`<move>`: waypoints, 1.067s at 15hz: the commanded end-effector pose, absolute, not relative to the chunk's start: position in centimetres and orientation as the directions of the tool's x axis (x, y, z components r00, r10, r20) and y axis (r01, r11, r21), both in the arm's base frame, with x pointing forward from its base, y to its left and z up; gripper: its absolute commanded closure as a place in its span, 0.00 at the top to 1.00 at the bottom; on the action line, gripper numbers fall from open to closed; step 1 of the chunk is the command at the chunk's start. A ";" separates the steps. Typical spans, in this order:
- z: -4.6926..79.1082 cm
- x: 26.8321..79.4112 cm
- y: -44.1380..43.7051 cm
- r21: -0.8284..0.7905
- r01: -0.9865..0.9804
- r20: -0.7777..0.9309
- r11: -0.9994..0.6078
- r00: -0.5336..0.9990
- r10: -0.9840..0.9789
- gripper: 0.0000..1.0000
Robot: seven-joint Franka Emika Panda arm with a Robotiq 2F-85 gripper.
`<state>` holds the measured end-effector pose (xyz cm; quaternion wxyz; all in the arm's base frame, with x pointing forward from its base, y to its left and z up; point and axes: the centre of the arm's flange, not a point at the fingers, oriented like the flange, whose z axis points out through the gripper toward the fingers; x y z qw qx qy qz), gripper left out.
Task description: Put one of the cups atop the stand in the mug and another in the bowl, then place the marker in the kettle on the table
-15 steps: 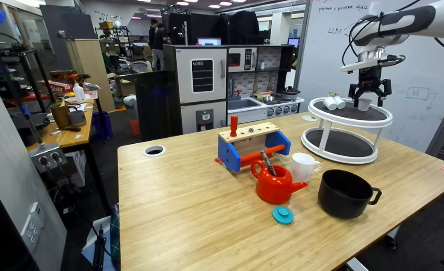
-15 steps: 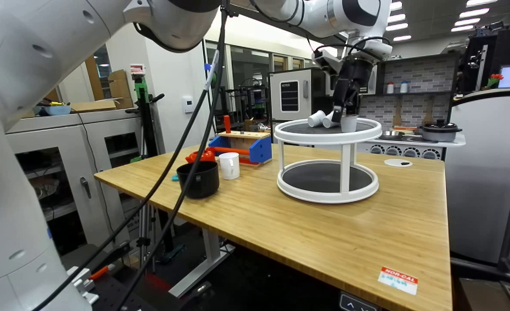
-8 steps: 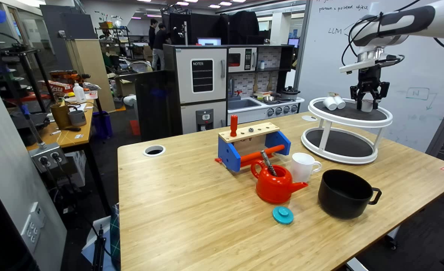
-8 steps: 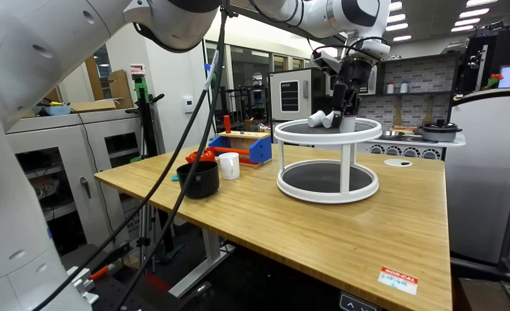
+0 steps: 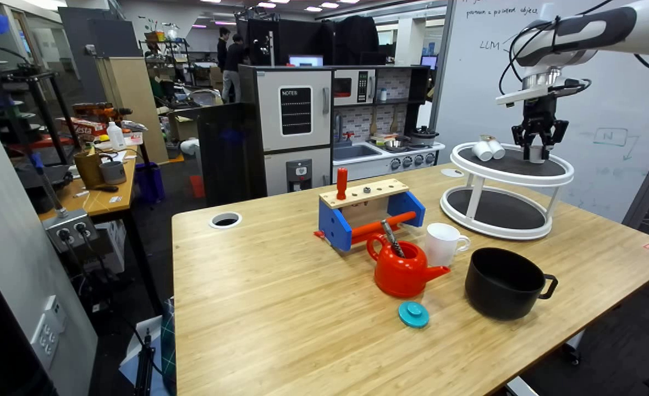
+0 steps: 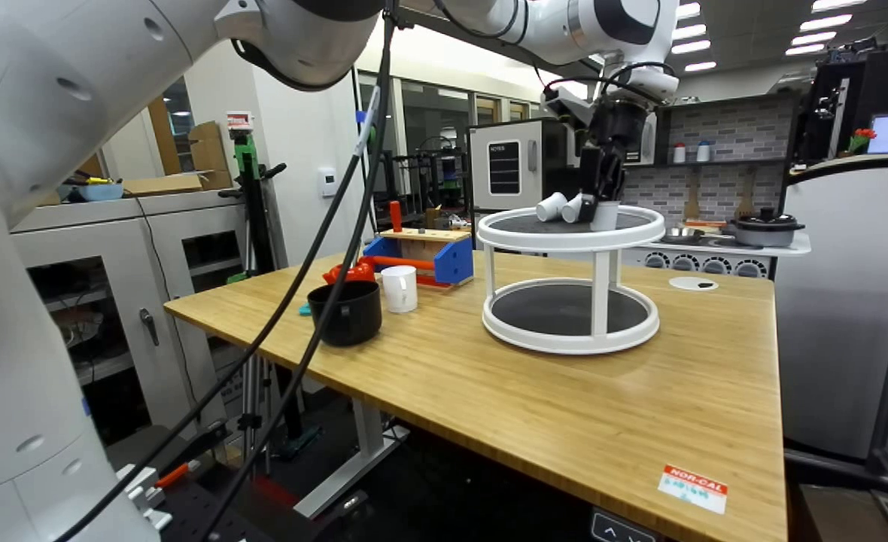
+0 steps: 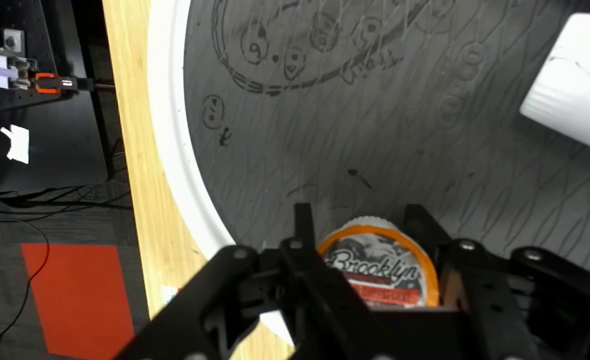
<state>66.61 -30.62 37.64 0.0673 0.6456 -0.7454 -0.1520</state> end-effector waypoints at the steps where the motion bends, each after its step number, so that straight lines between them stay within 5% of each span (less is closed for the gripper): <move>1: 38.1 66.5 -29.8 0.300 -0.947 -0.093 0.116 -0.150 -0.984 0.23; 16: 43.8 67.3 -19.2 0.206 -0.963 -0.012 -0.176 0.178 -0.984 0.23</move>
